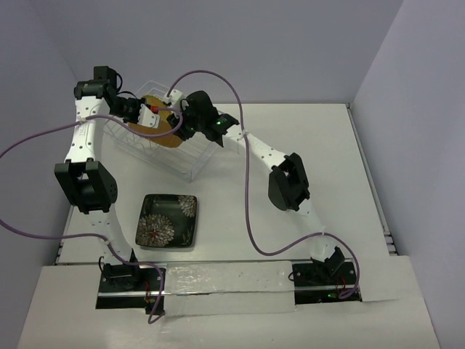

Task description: Load the plates into the dish rack

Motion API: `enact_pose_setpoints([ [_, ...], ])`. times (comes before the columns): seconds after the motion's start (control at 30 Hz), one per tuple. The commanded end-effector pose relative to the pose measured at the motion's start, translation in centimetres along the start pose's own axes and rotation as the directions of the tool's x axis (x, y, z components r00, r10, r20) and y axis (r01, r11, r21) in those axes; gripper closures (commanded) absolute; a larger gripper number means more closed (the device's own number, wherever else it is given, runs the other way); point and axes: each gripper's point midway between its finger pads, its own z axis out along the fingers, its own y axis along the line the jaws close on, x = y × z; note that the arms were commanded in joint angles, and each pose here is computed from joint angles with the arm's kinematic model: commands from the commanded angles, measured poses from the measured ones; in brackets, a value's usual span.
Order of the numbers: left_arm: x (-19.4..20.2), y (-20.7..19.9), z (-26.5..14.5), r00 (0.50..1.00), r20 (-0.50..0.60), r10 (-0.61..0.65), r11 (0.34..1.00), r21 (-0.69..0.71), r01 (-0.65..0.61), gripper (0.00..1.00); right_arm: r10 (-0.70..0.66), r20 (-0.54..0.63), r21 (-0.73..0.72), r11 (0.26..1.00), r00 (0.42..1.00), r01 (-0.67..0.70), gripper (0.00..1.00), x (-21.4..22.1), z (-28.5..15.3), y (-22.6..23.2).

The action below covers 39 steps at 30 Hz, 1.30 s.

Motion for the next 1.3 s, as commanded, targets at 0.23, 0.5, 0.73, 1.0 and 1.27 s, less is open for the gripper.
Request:
enact_pose_setpoints([
  [0.23,0.2,5.8,-2.7,0.746,-0.135,0.652,0.741,-0.098,-0.664,0.8,-0.038,0.184,0.041,0.999,0.982,0.031,1.0,-5.0,-0.2,-0.9],
  [0.5,-2.2,7.2,-4.7,0.785,-0.134,0.605,0.745,-0.252,-0.617,0.01,-0.039,0.233,0.139,0.99,0.972,0.006,1.0,-6.6,-0.5,-1.5],
  [0.73,-5.2,8.9,-9.2,0.855,-0.078,0.513,0.713,-0.515,-0.475,0.01,-0.034,0.305,0.153,0.988,0.952,-0.014,1.0,-8.2,-1.0,-1.2],
  [1.0,-9.3,8.8,-15.4,0.934,0.08,0.348,0.595,-0.789,-0.154,0.01,-0.062,0.41,0.314,0.946,0.91,-0.077,1.0,-12.0,-2.7,-2.7],
  [1.27,-9.2,8.4,-17.0,0.96,0.246,0.133,0.576,-0.808,0.127,0.01,-0.113,0.486,0.367,0.926,0.866,-0.086,1.0,-14.2,-4.3,-2.3],
])
